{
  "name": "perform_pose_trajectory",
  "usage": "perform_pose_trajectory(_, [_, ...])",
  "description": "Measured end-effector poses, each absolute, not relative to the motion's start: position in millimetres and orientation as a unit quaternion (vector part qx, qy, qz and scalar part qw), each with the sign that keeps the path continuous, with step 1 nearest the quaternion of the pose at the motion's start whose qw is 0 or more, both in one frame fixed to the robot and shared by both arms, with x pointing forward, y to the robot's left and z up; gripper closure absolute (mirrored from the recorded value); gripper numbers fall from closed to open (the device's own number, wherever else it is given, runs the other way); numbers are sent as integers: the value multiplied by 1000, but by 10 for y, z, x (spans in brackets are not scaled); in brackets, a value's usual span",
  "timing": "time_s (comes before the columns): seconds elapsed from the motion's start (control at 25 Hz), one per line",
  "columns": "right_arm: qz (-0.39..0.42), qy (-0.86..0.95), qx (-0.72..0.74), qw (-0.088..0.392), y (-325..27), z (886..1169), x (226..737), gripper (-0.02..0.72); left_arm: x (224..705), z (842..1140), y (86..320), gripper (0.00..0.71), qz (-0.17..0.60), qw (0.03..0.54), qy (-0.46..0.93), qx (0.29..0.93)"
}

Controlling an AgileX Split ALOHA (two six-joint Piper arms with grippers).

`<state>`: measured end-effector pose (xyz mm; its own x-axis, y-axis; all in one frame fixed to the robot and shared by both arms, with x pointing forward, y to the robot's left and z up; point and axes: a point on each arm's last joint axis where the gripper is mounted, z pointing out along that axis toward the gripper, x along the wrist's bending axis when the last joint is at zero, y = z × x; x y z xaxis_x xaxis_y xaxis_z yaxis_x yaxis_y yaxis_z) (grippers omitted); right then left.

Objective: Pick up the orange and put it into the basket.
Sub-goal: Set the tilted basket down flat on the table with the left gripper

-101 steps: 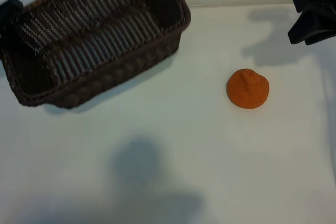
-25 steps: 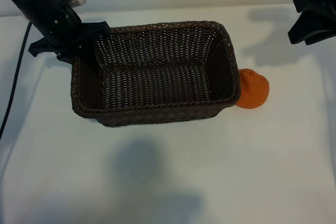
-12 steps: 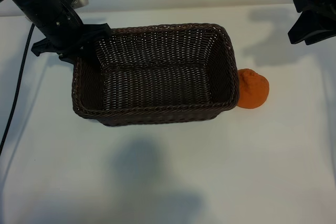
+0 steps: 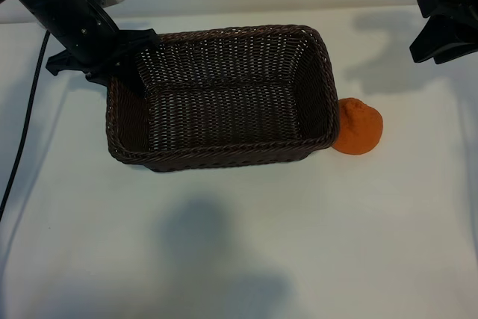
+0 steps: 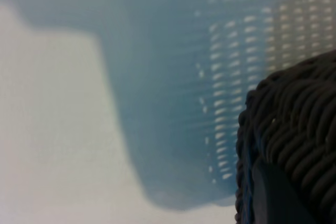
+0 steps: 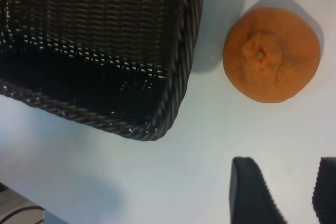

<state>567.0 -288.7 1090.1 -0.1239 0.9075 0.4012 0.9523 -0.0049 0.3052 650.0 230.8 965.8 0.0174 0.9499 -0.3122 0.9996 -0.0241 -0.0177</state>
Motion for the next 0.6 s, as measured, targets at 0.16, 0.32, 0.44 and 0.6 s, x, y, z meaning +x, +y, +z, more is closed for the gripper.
perform_pose_trajectory(0.16, [-258,-704,-660,43,-2887,10901,5670,379,6501,9655,2308,530,-119,104,690,706])
perform_pose_trajectory(0.32, [-258,-704,-660,43,-2887,10901,5670,379,6522,9531,2304,530,-129,95,692,704])
perform_pose_trajectory(0.44, [-258,-704,-660,43,-2887,10901,5670,379,6545,9411,2301,530,-135,87,694,702])
perform_pose_trajectory(0.6, [-258,-704,-660,43,-2887,10901,5670,379,6562,9367,2293,530,-137,91,696,699])
